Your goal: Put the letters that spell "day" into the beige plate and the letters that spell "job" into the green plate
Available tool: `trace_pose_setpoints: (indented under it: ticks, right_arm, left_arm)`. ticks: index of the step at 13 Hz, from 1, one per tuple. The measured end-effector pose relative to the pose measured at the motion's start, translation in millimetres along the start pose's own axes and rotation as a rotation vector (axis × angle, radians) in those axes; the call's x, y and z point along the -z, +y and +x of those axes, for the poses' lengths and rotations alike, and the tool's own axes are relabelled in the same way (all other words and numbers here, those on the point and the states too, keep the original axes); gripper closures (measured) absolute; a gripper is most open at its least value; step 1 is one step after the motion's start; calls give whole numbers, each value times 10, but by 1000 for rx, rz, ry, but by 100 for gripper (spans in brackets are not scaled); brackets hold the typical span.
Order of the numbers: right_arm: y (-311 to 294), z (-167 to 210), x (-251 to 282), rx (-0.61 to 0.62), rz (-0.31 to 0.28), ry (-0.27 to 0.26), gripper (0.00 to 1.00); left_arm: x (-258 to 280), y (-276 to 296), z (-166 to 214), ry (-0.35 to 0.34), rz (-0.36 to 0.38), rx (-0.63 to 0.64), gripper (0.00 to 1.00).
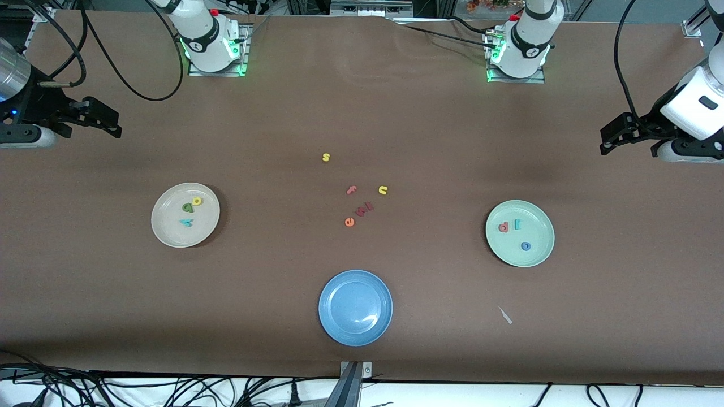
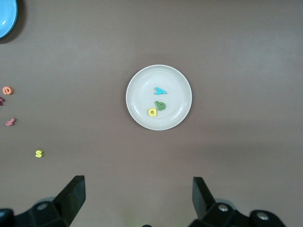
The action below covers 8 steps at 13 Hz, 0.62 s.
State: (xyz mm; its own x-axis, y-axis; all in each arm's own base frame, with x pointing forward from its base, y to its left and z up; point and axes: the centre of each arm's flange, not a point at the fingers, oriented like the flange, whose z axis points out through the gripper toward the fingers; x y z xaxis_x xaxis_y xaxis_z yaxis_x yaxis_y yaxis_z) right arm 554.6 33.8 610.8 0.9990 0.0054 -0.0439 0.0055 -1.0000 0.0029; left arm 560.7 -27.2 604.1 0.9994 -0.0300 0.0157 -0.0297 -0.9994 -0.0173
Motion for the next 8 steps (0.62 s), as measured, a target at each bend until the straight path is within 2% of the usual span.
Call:
trace_pose_setpoints:
  ticks: [8]
  right_arm:
    - [114, 16, -28, -21, 1, -7, 0]
  left_arm:
    - [27, -1, -8, -4, 0, -1, 0]
